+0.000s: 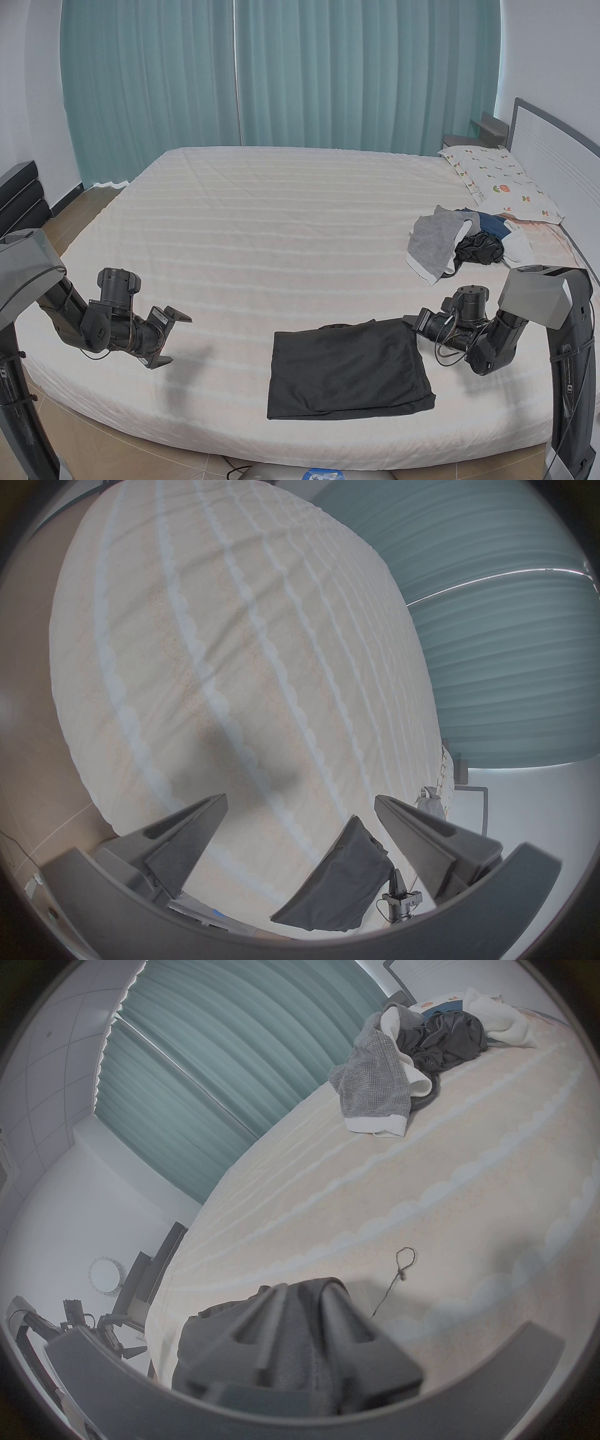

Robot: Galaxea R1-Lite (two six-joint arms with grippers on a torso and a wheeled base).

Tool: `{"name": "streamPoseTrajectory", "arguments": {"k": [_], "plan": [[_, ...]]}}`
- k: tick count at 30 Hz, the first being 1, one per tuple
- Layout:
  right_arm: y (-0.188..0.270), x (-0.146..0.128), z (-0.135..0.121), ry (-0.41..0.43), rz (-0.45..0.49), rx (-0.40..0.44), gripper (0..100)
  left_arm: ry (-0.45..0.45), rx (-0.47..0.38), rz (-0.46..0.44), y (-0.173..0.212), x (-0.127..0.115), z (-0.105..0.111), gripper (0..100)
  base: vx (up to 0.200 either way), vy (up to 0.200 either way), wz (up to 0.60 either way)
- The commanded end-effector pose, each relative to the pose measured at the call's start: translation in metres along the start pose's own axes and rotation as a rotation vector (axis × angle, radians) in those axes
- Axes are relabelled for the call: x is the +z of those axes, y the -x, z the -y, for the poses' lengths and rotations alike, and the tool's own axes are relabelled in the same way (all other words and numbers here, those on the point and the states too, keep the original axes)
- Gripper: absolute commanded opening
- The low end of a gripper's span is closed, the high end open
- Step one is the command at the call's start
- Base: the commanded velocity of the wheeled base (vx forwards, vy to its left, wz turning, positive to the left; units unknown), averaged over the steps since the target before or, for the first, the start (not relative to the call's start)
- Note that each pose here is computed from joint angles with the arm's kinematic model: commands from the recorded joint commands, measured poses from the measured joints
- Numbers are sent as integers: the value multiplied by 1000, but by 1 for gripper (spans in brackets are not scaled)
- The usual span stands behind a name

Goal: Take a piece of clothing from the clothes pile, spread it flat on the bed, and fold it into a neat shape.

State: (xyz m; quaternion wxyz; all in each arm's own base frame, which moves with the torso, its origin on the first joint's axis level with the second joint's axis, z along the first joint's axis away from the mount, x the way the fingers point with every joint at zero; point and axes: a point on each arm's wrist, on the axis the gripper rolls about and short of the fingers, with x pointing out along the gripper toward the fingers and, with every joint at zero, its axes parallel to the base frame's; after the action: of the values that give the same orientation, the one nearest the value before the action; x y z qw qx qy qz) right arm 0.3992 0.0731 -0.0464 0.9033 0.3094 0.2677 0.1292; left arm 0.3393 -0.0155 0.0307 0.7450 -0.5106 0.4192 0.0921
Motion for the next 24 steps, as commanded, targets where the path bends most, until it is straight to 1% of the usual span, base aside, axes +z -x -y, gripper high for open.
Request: {"name": "streamPoseTrajectory", "arguments": {"k": [1, 4, 8, 10, 14, 15, 16, 19, 22, 24], "plan": [[9, 4, -7, -2, 11, 10, 100, -1, 1, -1, -1, 0, 0, 100, 0, 0, 0], [36, 6, -20, -4, -7, 11, 100, 0, 0, -1, -1, 0, 0, 100, 0, 0, 0], [56, 4, -26, 1, -23, 1, 100, -1, -1, -2, -1, 0, 0, 100, 0, 0, 0], [84, -1, -27, 9, -48, -18, 100, -3, 0, -4, -1, -1, 0, 100, 0, 0, 0], [110, -13, -30, 11, -88, -11, 100, -3, -1, -4, -1, -1, 1, 100, 0, 0, 0], [117, -23, -29, 11, -113, -21, 100, -2, -2, -3, -1, -1, 1, 100, 0, 0, 0], [120, -29, -28, 10, -127, -25, 100, 0, -2, -2, -1, -1, 1, 100, 0, 0, 0], [123, -45, -18, 3, -165, -45, 100, -2, 0, -2, -1, -1, 1, 100, -200, 0, 0], [119, -52, -10, 11, -153, -43, 100, -3, 0, -4, -1, -2, 0, 100, -200, 0, 0], [117, -56, -8, 11, -157, -45, 100, -4, 4, -6, -1, -2, -1, 100, 0, 0, 0]]}}
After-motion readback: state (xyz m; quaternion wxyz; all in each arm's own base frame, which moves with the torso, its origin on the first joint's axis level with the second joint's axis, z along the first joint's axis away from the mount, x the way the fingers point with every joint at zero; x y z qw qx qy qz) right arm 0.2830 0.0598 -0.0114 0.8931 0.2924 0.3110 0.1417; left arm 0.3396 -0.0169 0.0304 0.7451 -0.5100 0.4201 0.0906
